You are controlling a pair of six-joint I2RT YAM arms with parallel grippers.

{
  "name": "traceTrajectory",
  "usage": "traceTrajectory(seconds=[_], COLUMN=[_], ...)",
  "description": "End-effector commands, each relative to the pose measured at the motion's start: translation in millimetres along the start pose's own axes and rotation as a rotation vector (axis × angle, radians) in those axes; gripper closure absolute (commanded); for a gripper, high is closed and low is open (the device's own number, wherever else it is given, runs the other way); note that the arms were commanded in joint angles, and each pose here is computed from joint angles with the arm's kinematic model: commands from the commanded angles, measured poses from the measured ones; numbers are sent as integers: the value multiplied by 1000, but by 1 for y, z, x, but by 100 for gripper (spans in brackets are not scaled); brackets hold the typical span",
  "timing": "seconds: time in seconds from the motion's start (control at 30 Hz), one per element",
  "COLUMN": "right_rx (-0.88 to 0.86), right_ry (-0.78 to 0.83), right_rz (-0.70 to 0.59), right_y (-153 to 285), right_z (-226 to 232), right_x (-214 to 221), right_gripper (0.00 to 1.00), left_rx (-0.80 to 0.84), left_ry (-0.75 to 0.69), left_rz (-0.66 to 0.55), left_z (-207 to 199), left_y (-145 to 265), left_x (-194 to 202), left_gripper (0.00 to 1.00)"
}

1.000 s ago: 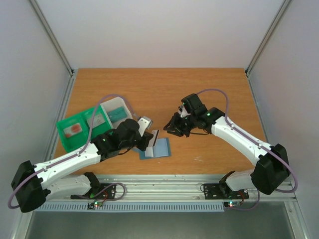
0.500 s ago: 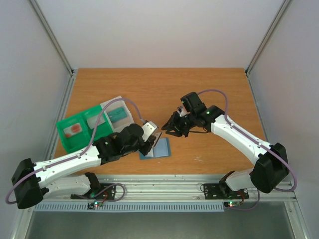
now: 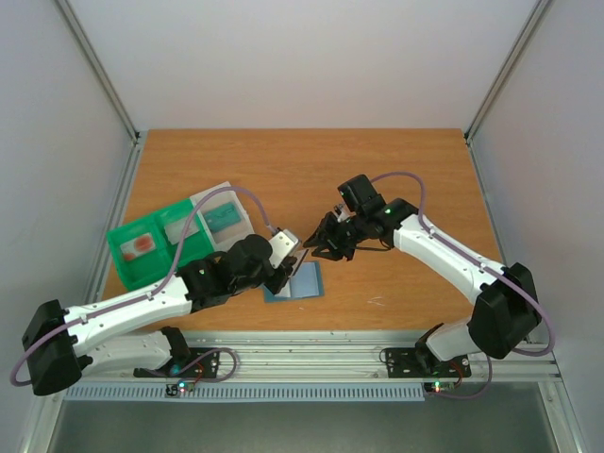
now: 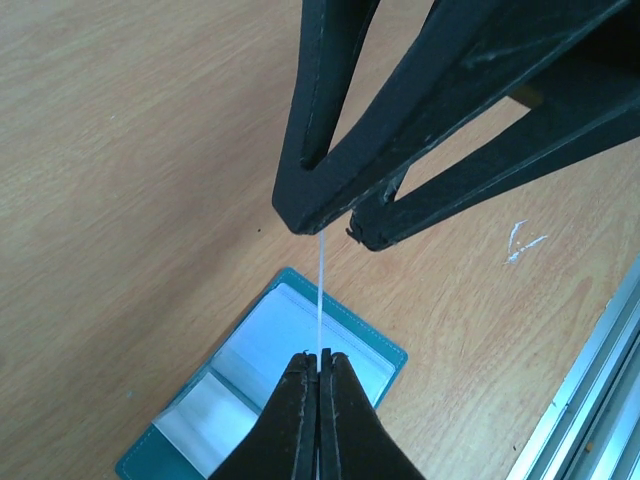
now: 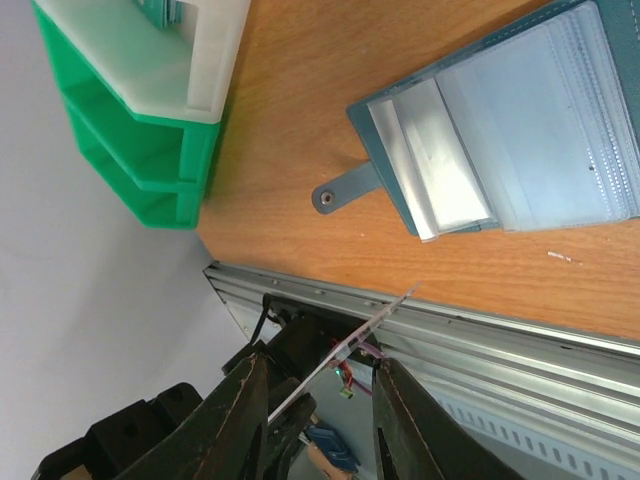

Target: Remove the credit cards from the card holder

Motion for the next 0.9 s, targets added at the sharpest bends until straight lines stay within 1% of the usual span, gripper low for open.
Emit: traceTrajectory(seconds=[0.0,0.17,0.43,0.5,0.6,0.67,0.77,0.87], right_rx=[-6,-19,-17,-18,-26,-31,-46,-23], right_ry=[-30,-27,-37,-33,-20,-1,55,89], right_rz=[6,14,40,34,26,26,40,19], right_y=[-2,-7,-15,-14,-14,-15,-18,-18], right_z=[2,1,1,0,-1,-3,-7,-17], right_x=[-3,-4,-5,-3,-3,-3,-2,1], right_gripper=[70,71,71,74,81,87,98,99], left_rx=[30,-5,4,4,0,-4,-16,-17], left_ry=[-20,-30,-40,-43,-50,-50,-45,-26], left_rz=[-69,-62,-70,-68,-74,-83,-83,-90], left_z=[-6,-3,-4,-5,-5,-4,-2,-1], left_y=[-2,-4,-4,-3,-1,1,3,7], left_x=[-10,-8,-11,-13,-14,-14,-12,-10], left_gripper=[100,99,100,100,100,95,83,64])
Point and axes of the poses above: each gripper's point midway between its finger pads, its own y axis back along the fingers, its own z axis along the line the jaws close on, x = y × z, the point moved 10 cm from there along y, back along the fingers, and after that the axes turned 9 degrees about y, right-handed, at the moved point
